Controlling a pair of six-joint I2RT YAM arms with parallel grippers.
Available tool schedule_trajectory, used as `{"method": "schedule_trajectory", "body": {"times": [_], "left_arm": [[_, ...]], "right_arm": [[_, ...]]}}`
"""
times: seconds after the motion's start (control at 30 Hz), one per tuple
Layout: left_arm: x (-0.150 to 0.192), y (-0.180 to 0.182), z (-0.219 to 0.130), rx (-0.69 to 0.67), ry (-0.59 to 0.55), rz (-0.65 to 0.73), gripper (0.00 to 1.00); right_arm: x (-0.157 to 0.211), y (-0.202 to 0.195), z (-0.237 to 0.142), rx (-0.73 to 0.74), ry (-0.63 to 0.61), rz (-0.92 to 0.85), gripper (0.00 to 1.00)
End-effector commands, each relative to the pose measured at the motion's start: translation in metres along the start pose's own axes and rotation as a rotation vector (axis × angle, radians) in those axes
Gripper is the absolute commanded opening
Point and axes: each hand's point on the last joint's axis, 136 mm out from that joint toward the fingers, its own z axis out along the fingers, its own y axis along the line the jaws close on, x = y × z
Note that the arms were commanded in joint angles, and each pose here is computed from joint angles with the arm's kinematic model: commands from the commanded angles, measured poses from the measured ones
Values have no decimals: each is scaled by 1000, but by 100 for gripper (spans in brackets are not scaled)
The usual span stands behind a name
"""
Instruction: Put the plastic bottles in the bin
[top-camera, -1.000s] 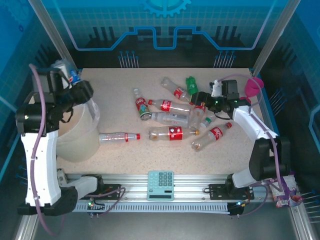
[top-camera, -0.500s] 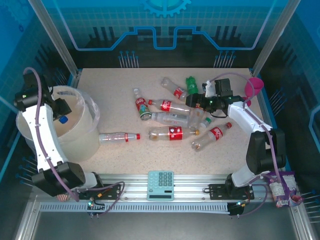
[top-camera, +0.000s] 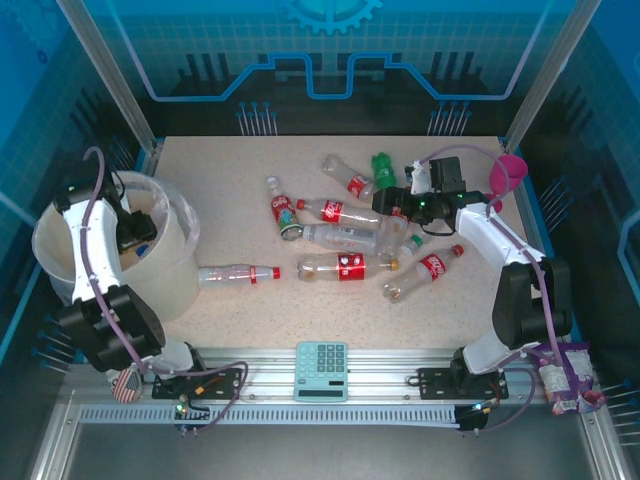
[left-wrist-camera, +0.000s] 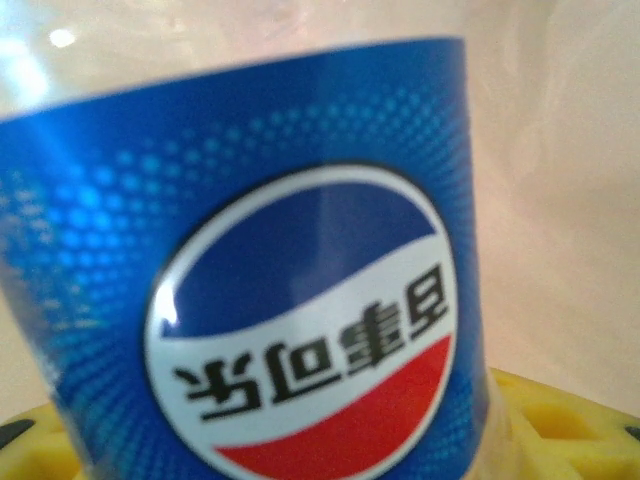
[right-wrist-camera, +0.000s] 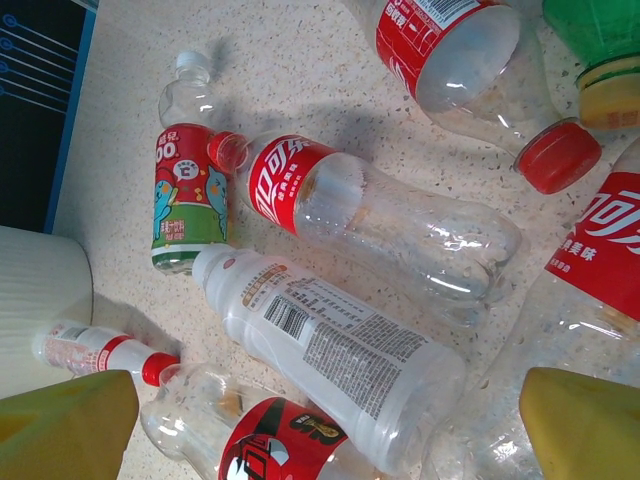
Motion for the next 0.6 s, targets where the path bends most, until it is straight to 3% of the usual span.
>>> {"method": "schedule_trajectory", "body": {"times": [0.0, 0.13, 0.57], "left_arm": [[-2, -4, 15, 34, 16, 24, 43], [0, -4, 29, 33, 51, 23, 43], [3, -2, 32, 13, 65, 37, 93]], "right_arm": [[1, 6, -6, 5, -3, -21, 99], [6, 6, -7, -1, 14, -6, 99], [-1, -4, -19, 26, -15, 55, 98]]}}
